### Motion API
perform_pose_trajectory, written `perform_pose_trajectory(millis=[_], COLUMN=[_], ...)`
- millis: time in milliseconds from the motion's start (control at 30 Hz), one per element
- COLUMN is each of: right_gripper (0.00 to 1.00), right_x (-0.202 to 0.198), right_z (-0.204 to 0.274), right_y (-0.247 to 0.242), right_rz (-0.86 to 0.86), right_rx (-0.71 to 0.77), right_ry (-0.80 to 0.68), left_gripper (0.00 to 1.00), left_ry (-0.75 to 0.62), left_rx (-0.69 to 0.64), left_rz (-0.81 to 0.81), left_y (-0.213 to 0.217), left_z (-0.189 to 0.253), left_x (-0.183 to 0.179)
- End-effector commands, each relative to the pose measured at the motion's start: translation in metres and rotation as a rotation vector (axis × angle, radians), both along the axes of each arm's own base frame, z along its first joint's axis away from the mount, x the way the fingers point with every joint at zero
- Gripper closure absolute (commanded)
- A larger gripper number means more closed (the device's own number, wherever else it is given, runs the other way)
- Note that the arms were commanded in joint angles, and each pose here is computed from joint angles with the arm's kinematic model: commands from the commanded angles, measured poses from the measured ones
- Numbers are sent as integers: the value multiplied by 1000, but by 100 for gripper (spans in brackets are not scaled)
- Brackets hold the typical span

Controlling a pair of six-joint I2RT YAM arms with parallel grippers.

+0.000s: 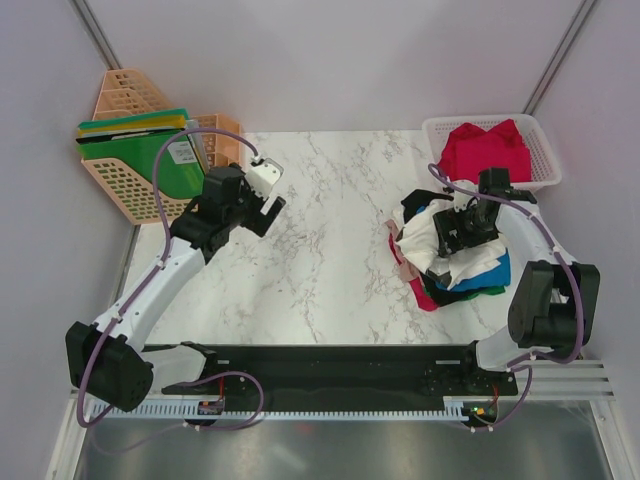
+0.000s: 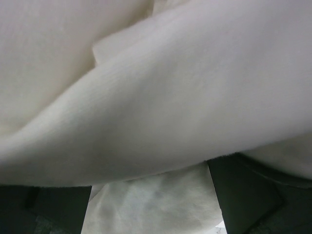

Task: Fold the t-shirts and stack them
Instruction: Put the neatly folded tshirt into the corner of the board with both arms

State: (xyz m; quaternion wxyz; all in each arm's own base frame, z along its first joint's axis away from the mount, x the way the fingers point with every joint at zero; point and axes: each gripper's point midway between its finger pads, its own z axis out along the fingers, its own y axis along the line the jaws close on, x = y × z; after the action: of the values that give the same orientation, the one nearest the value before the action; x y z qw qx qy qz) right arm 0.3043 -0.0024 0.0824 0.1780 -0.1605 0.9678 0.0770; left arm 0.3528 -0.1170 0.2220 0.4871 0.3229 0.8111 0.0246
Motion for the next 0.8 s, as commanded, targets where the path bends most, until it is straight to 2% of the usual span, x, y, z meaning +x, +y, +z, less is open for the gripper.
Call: perform_pose_trajectory(millis=[0, 167, 400, 767], right_gripper=[2, 2, 2, 2], right_x=[-18, -15, -18, -34], right_z=[-55, -63, -53, -48], right_y=[-45, -74, -108, -161], right_rz=[-49, -125, -212, -274], right_rx=[-201, -194, -169, -187], right_ry=[139, 164, 125, 125], left_gripper=[0, 0, 0, 0], left_ry=[-59, -53, -31, -5], left_rx=[-13, -10, -13, -18], left_rz=[-2, 3, -3, -13], left_y=[0, 2, -1, -4], left_z=[13, 11, 5, -2], left_x=[6, 6, 8, 8])
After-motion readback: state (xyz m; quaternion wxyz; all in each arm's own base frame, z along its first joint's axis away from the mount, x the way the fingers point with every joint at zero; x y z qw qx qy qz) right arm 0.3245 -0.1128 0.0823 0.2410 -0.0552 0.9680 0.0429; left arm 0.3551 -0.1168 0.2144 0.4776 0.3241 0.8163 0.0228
